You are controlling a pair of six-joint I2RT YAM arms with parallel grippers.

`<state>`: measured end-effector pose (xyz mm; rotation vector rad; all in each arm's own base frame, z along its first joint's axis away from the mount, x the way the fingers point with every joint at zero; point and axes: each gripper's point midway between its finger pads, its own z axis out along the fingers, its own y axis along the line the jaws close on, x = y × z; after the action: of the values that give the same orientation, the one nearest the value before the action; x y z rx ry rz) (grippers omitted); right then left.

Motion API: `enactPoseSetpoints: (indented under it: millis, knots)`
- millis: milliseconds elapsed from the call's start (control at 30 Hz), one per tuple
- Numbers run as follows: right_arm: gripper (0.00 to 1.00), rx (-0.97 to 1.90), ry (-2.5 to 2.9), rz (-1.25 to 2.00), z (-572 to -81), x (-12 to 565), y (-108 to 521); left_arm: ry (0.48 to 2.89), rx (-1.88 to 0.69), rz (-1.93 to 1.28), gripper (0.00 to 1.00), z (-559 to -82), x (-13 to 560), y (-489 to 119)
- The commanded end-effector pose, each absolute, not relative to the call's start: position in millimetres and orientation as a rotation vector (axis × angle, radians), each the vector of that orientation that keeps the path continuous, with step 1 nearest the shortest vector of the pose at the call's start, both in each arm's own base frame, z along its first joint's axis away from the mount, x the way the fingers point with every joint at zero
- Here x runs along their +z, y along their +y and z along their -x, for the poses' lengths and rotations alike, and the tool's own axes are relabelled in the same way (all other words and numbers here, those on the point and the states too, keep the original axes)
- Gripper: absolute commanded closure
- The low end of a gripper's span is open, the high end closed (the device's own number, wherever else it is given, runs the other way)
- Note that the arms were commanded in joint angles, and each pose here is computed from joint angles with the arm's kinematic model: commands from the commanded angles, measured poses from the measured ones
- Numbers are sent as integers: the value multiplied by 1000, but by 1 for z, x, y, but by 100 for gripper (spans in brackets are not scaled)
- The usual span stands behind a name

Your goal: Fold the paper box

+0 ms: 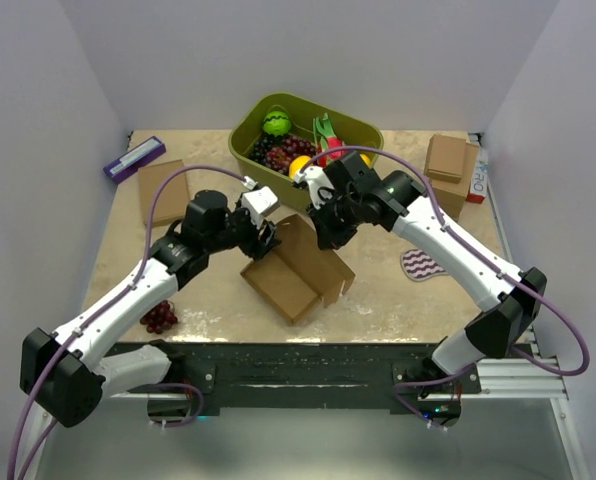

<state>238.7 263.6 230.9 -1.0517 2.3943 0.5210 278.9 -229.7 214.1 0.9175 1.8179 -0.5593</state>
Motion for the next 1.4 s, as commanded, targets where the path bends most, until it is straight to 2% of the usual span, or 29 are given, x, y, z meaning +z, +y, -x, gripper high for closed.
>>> enactPoseSetpoints:
  millis: [0,100,133,200,233,300,400,467,500,600,633,667,733,867,1000,1167,1200,1367]
  knots:
    - [100,559,2336,1118,-231,241,264,1759,-608,-960,46,-279,220,-239]
    - [100,553,2328,1118,-233,242,264,1757,-636,-985,60,-274,216,-243]
    - [100,545,2327,1116,-233,242,263,1756,-641,-988,68,-273,215,-243]
    - [100,542,2323,1114,-234,243,263,1757,-640,-987,76,-274,214,-243]
    - [100,542,2315,1111,-234,243,263,1759,-639,-988,85,-274,213,-243]
    - [100,544,2314,1109,-235,243,263,1757,-647,-993,93,-273,212,-244]
    - [100,544,2307,1106,-236,243,264,1759,-659,-1001,100,-272,208,-245]
    - [100,541,2308,1101,-236,242,264,1784,-637,-975,100,-276,205,-243]
    - [95,528,2306,1090,-237,243,262,1794,-624,-968,100,-278,202,-241]
    - [54,416,2305,945,-255,246,252,1852,-551,-839,100,-293,196,-231]
    - [33,393,2316,828,-264,248,250,1880,-543,-764,100,-298,196,-228]
    - [27,346,2306,739,-272,254,242,1889,-481,-701,100,-307,193,-220]
    - [23,307,2313,519,-291,260,222,1915,-483,-576,100,-313,192,-216]
    - [21,363,2224,183,-309,287,189,1917,-481,-436,100,-323,184,-211]
    - [11,353,2139,-118,-317,301,142,1890,-515,-349,100,-326,181,-212]
    - [11,285,2237,-433,-325,232,93,1881,-547,-249,100,-333,174,-214]
    - [9,238,2275,-500,-321,204,77,1885,-551,-233,100,-335,171,-213]
    - [7,147,2272,-765,-309,144,29,1921,-595,-257,100,-333,154,-223]
